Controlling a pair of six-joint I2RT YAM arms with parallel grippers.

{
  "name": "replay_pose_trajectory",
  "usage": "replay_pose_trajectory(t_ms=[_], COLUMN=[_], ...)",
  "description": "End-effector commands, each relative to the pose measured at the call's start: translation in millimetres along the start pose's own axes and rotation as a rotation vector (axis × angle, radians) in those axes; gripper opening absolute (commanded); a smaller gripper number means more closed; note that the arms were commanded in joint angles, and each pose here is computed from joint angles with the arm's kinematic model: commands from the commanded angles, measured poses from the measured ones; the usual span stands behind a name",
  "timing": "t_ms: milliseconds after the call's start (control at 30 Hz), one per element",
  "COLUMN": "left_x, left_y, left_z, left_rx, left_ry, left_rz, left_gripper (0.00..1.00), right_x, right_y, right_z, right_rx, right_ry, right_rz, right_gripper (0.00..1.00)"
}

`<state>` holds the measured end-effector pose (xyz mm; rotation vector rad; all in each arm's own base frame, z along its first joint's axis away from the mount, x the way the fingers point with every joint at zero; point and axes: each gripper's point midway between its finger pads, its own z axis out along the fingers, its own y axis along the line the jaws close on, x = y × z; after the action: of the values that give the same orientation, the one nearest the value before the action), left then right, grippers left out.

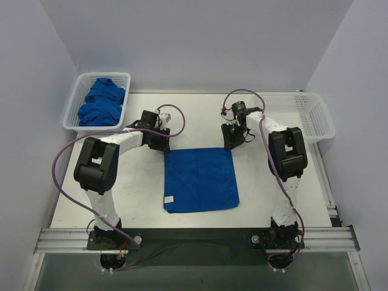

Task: Fold and stack the towels
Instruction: Fold the towel

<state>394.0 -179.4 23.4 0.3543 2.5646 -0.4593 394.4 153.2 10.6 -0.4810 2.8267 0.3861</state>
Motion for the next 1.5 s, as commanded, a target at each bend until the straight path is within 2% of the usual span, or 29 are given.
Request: replay_pose_trajectory(t_ms=[0,200,267,433,500,600,633,667,800,867,967,1467], left_x=[32,36,39,49,54,59,61,61,59,60,62,65], left_y=[5,6,7,9,9,9,10,10,9,11,10,10], left_z=[6,8,7,6,4,1,0,-1,-7,-9,-9,5], left_rx=[-0.004,-0.008,-0.009,-0.017,-0.019,-0.021,-0.022,-0.022,-0.025,-0.033,-0.034,-0.054], left_ry=[0.114,0.133,0.145,0.177,0.192,0.204,0.21,0.211,0.209,0.212,0.22,0.249], left_rz=[-0.01,-0.01,-0.012,-0.01,-0.01,-0.004,0.0,-0.001,0.005,0.005,0.008,0.015], left_gripper=[0.45,0.45,0.39,0.37,0.3,0.29,0.31,0.37,0.52,0.56,0.57,0.36], right_x=[18,16,16,17,18,18,18,18,17,17,18,18], right_y=[-3,-5,-7,-6,-6,-5,-5,-5,-5,-5,-4,-2], right_z=[4,4,5,5,5,4,4,4,3,3,3,4], right_rx=[0.011,0.012,0.013,0.011,0.01,0.007,0.007,0.005,0.007,0.009,0.008,0.01], right_ry=[0.081,0.081,0.082,0.088,0.089,0.088,0.086,0.086,0.085,0.085,0.085,0.087], right_rz=[-0.003,0.006,0.013,0.014,0.015,0.014,0.014,0.014,0.017,0.018,0.018,0.017], right_gripper=[0.26,0.23,0.22,0.16,0.13,0.11,0.12,0.11,0.11,0.11,0.11,0.11])
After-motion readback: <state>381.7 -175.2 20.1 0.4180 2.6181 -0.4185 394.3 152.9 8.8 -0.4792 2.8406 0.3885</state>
